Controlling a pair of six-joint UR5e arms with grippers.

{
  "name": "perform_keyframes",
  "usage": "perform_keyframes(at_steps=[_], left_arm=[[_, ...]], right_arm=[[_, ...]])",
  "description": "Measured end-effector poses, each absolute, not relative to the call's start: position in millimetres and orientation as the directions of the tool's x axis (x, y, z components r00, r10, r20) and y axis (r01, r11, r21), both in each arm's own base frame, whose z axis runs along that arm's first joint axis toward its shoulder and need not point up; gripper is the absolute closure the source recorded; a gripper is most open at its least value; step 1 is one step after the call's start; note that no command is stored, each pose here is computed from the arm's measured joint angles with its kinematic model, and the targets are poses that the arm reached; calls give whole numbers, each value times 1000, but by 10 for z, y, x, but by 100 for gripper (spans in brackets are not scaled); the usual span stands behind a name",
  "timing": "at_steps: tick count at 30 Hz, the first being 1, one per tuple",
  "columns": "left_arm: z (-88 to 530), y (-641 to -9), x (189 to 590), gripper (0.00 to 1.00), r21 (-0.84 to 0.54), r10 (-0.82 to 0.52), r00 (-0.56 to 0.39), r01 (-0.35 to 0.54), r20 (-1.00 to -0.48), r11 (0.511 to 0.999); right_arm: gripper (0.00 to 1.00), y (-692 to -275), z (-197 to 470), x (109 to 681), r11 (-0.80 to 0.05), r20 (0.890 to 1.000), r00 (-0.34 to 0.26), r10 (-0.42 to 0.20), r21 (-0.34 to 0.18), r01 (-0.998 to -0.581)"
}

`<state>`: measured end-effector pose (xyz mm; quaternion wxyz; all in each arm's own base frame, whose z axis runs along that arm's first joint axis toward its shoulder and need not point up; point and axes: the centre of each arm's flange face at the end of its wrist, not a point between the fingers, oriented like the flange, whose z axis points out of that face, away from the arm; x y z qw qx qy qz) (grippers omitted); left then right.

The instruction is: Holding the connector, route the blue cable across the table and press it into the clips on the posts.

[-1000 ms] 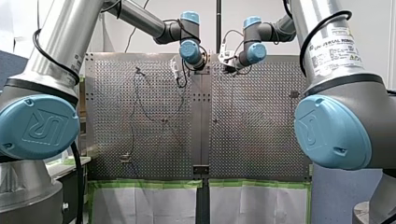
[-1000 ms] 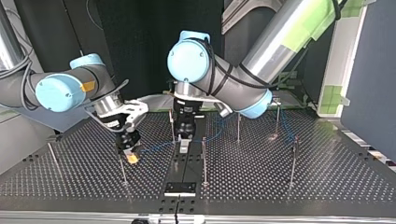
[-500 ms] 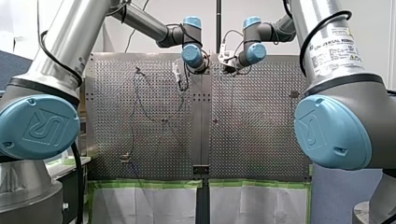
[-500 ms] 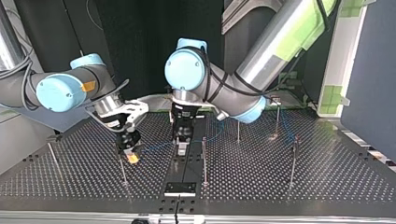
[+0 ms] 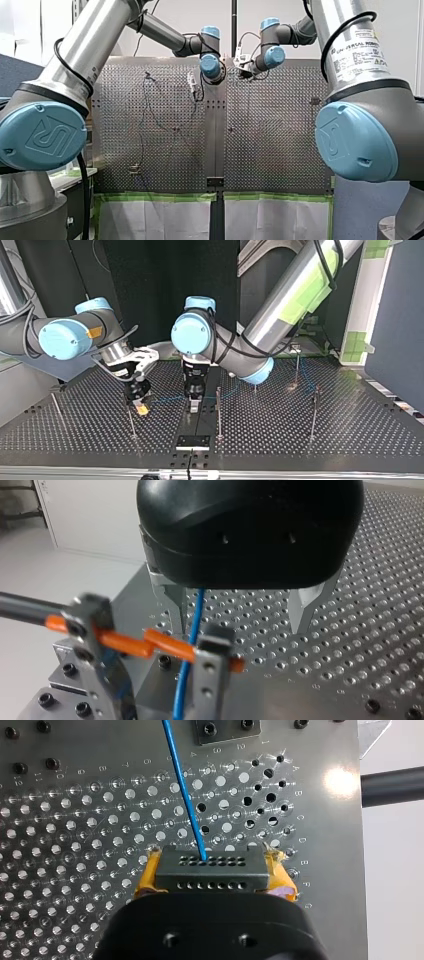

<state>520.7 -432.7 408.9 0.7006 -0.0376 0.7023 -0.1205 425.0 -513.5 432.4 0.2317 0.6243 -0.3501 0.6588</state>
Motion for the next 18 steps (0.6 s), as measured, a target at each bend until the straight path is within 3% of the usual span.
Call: perform_keyframes(at_steps=[6,8,9,10,11,12,14,15,16,18], left_arm=[[4093,-4307,5209,0,-215,-216,-4,80,-976,973],[4094,-4304,5205,25,-210,-211,-1,70,-978,975],[4094,-4304,5201,25,-207,-208,1,65,-978,976],[4095,-4306,5198,36,-206,-206,2,63,-979,977],[4094,-4307,5193,55,-204,-205,3,59,-979,977],[4094,-4309,5188,55,-203,-203,4,54,-979,978],[4093,-4309,5179,80,-201,-202,6,45,-979,979],[4093,-4307,5173,80,-200,-200,8,37,-980,979],[4093,-4307,5167,98,-199,-199,9,32,-980,980],[4093,-4311,5157,98,-197,-197,10,25,-980,980]], right_arm=[[100,-5137,4327,4245,-647,985,-113,-131,-172,-743],[100,-5138,4328,4244,-647,985,-114,-131,-172,-743],[100,-5137,4328,4244,-647,985,-114,-131,-172,-743],[100,-5137,4328,4245,-647,985,-114,-131,-172,-743],[100,-5136,4328,4247,-647,985,-113,-131,-172,-743],[100,-5136,4328,4247,-647,985,-113,-131,-172,-743],[100,-5134,4329,4248,-648,985,-113,-131,-172,-742],[100,-5134,4328,4248,-648,985,-113,-132,-172,-742],[100,-5134,4327,4249,-648,985,-113,-132,-172,-742],[100,-5132,4325,4251,-649,985,-113,-133,-172,-741]])
